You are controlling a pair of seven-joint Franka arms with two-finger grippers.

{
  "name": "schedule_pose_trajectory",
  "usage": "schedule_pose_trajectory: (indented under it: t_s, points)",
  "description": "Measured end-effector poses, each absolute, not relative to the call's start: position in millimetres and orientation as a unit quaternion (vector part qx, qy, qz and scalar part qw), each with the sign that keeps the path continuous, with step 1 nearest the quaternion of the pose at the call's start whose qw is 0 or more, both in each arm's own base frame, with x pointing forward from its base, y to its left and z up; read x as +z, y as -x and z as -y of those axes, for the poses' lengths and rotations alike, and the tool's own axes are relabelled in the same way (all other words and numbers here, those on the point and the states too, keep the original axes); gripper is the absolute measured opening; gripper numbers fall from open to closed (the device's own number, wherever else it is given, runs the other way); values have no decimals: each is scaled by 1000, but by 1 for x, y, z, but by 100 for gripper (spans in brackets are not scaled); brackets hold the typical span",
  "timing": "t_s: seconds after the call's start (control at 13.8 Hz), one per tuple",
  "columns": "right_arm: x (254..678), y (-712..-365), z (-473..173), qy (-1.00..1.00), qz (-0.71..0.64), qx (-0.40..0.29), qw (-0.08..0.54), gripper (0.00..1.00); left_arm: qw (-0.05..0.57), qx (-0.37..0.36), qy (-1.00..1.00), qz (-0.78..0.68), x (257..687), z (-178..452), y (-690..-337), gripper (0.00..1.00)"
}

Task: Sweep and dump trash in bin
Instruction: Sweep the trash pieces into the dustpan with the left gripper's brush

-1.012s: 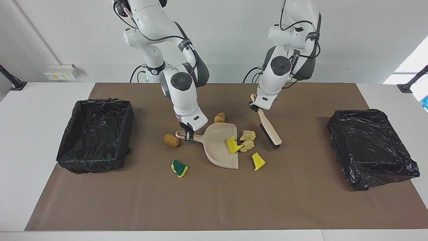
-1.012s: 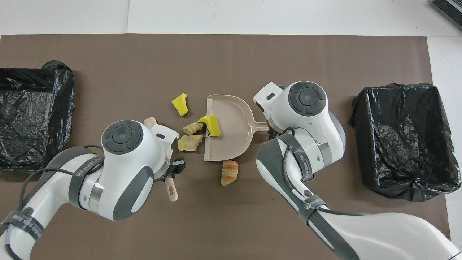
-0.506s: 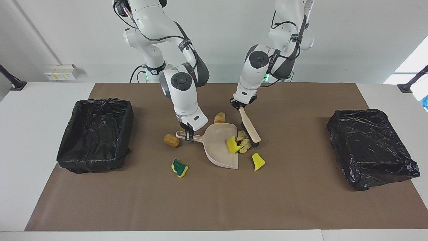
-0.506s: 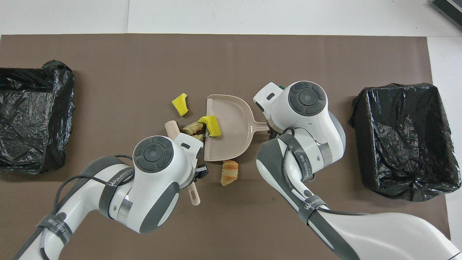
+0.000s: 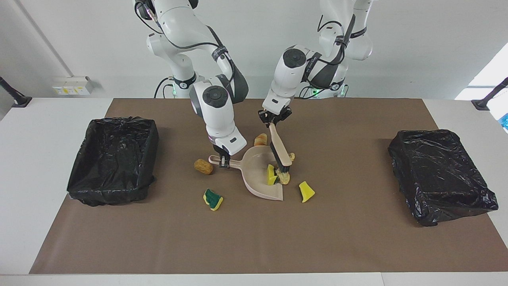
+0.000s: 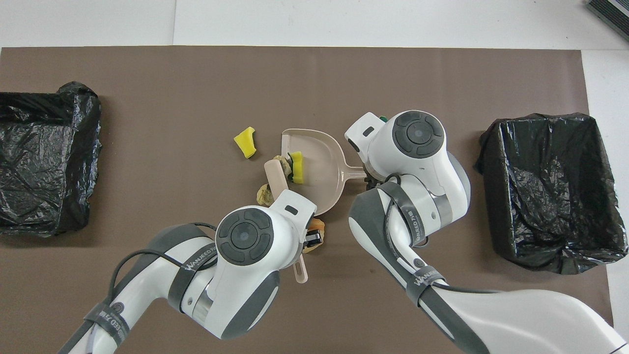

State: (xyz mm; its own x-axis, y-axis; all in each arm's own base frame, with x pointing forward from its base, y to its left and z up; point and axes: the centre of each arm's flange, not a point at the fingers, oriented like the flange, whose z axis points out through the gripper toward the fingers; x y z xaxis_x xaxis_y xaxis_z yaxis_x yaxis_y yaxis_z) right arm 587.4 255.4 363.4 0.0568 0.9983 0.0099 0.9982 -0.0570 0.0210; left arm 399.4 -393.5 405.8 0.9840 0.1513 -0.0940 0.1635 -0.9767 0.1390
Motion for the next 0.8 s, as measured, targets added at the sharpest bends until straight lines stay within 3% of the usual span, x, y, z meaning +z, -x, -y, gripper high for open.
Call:
schedule_pose_trajectory:
  t_s: [0.43, 0.8]
  points:
    - [364, -588, -255, -708, -706, 12, 6, 31, 62, -60, -993, -75, 431, 396, -405, 26]
    - [370, -589, -262, -669, -742, 7, 44, 31, 23, -66, -989, -131, 424, 314, -464, 26]
